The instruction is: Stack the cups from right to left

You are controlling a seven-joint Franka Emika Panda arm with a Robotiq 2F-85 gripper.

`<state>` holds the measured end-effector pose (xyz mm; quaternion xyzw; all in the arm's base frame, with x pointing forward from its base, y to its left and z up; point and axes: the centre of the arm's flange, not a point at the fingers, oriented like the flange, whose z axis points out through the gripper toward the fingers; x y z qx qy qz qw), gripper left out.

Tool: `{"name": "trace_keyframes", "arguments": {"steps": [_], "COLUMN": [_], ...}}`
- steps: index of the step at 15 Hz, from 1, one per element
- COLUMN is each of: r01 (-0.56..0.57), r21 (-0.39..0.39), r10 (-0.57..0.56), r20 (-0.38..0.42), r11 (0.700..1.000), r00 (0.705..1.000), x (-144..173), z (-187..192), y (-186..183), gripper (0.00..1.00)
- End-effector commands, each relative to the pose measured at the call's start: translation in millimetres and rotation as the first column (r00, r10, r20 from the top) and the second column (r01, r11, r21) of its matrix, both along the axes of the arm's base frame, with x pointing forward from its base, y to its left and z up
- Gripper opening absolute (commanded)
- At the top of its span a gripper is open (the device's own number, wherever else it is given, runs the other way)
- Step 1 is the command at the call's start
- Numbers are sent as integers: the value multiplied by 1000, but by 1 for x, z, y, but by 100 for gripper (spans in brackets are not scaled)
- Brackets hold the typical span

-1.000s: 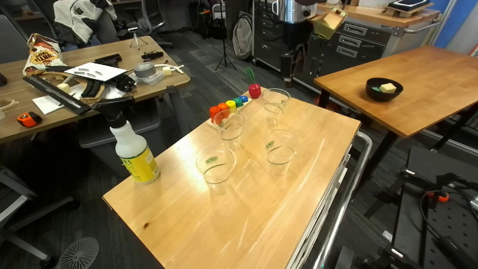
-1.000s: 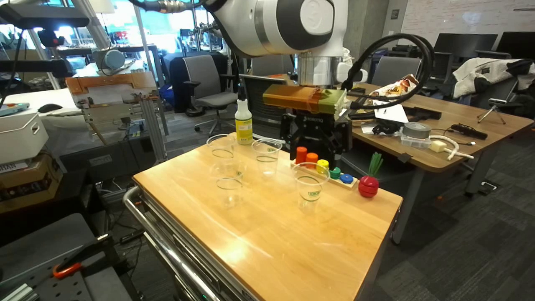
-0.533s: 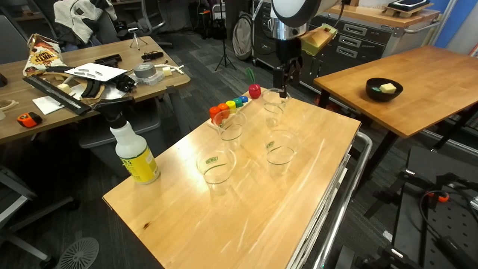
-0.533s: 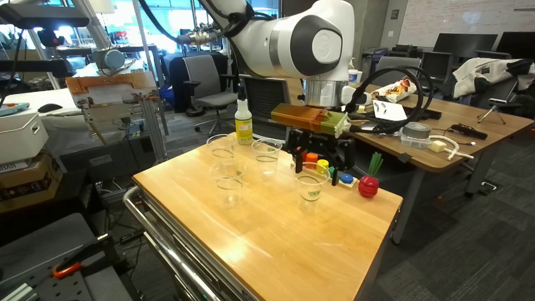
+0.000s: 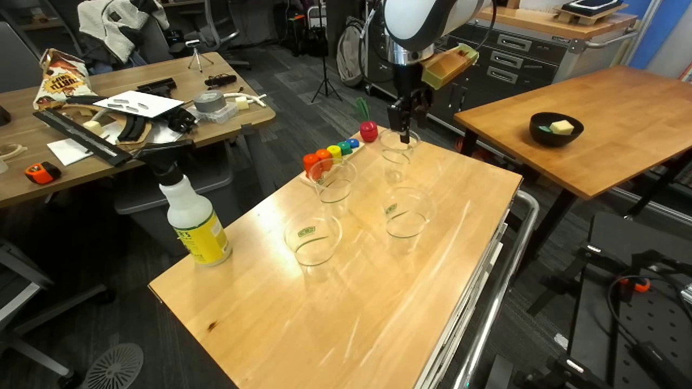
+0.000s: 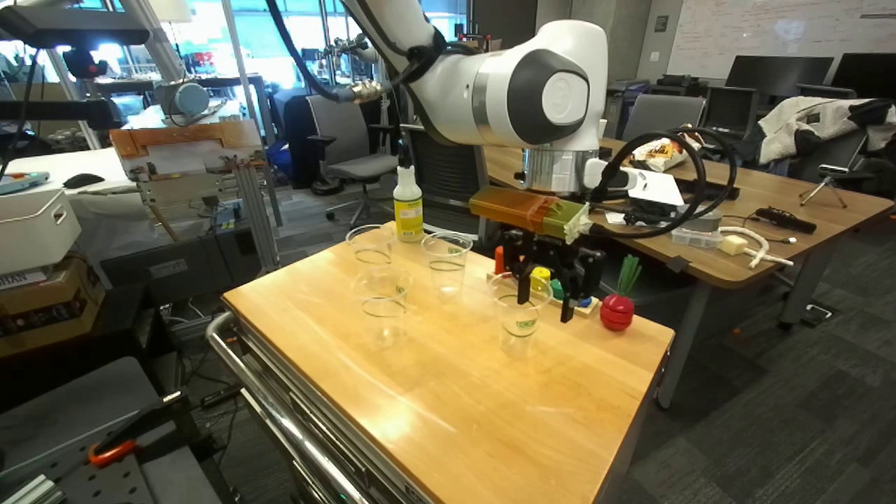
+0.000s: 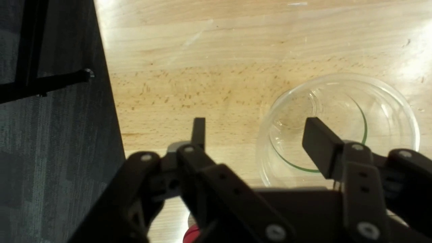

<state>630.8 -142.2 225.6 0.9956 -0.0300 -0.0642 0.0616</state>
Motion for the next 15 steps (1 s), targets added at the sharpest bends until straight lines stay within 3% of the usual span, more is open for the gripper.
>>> {"name": "trace_keyframes", "arguments": {"steps": [1,6,7,12,15], "r01": [51,70,70,100,106], "r21": [6,45,51,71,87], "r10": [-51,-70,-71,-97,-102], "r20": [14,8,6,-47,-53], "r11": [999,997,996,992,991], "r00": [999,998,997,994,993], "x": [10,3,3,3,6], "z": [3,1,0,13,50], "y": [-9,-5,-4,1,7], "gripper": [42,4,1,3,3]}}
